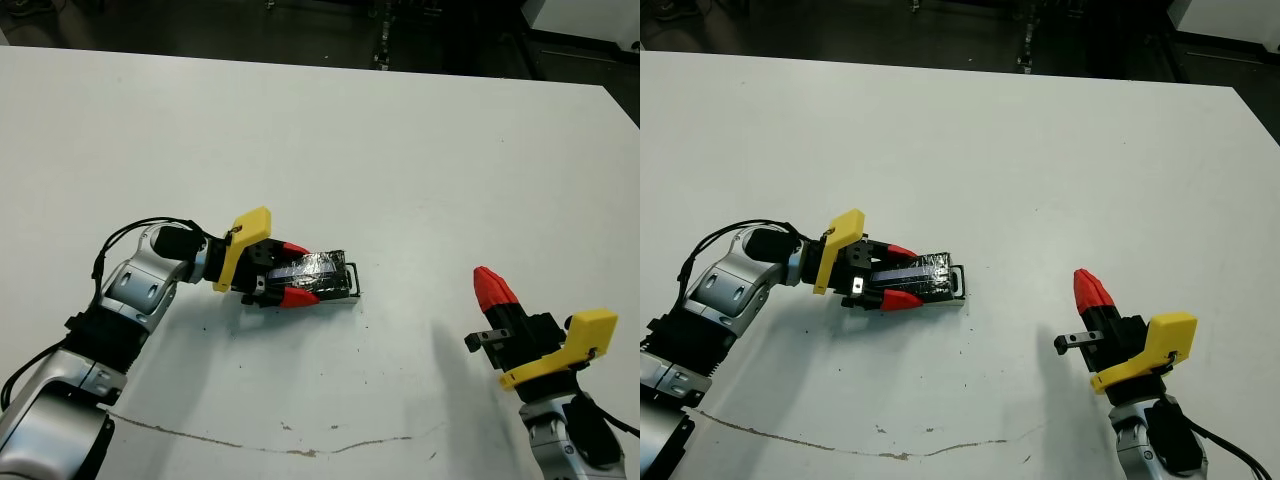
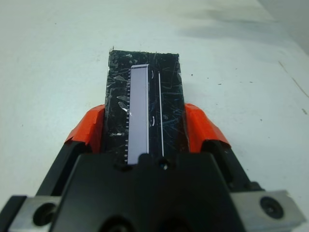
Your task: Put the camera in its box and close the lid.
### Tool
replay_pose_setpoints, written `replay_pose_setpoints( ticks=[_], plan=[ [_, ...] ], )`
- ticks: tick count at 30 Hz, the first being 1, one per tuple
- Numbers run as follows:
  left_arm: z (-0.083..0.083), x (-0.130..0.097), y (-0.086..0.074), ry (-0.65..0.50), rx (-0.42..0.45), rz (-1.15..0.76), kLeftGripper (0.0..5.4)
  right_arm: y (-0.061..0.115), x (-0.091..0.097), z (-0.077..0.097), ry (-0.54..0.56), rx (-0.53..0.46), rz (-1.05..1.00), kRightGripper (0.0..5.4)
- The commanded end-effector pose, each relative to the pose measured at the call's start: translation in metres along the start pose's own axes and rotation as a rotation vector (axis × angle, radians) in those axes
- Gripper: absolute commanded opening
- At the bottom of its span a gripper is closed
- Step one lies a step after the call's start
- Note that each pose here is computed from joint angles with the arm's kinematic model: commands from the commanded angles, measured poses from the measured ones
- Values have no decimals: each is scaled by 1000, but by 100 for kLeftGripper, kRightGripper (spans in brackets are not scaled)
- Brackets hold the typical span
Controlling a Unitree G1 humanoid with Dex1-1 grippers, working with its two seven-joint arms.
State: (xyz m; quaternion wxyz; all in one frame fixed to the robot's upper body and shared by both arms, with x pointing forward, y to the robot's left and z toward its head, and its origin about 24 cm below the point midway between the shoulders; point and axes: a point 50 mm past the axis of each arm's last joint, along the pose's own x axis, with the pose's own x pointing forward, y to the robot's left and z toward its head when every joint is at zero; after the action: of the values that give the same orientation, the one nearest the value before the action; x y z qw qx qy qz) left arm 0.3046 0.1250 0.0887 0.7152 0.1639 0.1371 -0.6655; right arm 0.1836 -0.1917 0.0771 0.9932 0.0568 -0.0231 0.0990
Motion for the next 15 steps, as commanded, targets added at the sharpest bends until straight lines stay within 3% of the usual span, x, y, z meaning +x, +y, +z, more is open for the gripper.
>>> replay_pose_setpoints(
  ticks=[1, 7, 15],
  plan=[
    [-22, 33, -24, 17, -87, -132, 316, -2, -3, 1, -6, -22, -6, 0],
    [-21, 40, -25, -30, -160, -137, 316, -2, -4, 1, -3, -8, -7, 0],
    [-15, 56, -25, -63, -168, -153, 316, -3, -3, 2, -11, -13, -9, 0]
  ],
)
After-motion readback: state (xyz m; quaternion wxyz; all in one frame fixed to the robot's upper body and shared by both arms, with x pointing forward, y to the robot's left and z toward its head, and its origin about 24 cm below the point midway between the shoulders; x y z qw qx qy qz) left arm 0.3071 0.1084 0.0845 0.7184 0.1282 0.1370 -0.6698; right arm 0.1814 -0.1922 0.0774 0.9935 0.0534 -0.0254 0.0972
